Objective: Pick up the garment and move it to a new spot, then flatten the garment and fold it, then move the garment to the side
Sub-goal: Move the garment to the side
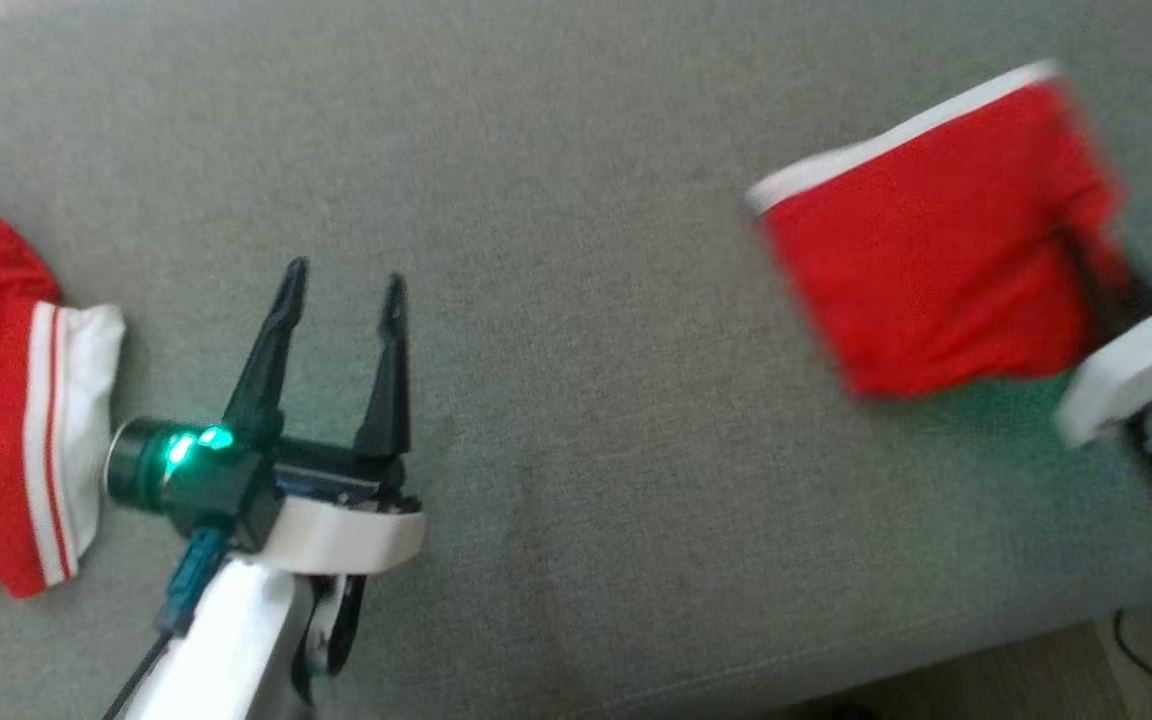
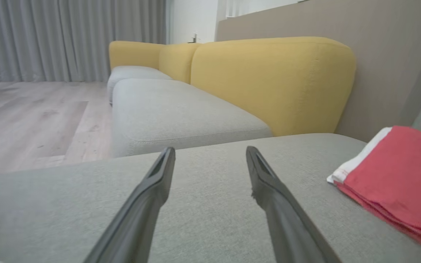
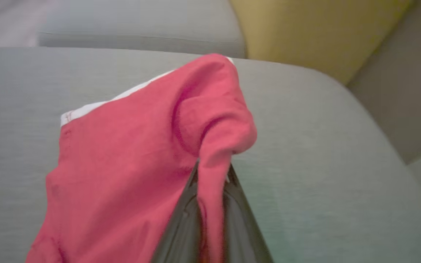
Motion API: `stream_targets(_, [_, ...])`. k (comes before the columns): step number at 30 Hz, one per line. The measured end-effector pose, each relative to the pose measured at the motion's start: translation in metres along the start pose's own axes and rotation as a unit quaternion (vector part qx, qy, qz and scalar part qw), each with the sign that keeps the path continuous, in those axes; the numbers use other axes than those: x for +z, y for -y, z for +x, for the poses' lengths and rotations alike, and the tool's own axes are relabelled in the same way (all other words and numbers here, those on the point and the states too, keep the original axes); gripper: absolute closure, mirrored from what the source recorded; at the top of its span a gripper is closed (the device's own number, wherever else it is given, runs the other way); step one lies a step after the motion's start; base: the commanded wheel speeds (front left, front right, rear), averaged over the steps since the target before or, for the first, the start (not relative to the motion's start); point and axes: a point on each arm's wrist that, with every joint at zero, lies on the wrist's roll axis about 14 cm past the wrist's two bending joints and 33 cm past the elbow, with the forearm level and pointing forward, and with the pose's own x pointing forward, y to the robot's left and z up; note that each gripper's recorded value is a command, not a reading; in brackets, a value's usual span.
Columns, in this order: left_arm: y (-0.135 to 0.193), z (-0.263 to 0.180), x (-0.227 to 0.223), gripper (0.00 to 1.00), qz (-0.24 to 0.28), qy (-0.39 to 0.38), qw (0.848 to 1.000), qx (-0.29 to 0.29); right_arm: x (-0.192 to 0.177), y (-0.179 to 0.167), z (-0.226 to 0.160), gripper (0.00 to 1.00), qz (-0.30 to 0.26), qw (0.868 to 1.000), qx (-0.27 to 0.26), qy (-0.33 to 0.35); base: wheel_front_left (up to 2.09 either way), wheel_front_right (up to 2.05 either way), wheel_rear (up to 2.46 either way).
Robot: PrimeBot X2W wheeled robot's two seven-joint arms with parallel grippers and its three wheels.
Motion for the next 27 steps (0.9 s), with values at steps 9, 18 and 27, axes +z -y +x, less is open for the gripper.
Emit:
stream_targets(9, [0.003,0.028,-0.026,0.0,-0.006,-0.014,0.999,-0.034,-0.02,0.143,0.011,1.0,-0.051,0.981,-0.167,-0.079,0.0,0.0,0.0])
stream_targets(18, [-0.015,0.04,-0.053,0.0,-0.009,-0.034,0.999,-0.029,-0.015,0.192,0.042,0.0,-0.065,0.965,-0.244,-0.065,0.0,0.0,0.0])
stream_targets(27, [-0.02,0.035,-0.049,0.0,0.003,-0.032,0.999,-0.02,-0.021,0.164,0.036,0.0,-0.016,0.968,-0.249,0.008,0.0,0.0,0.0])
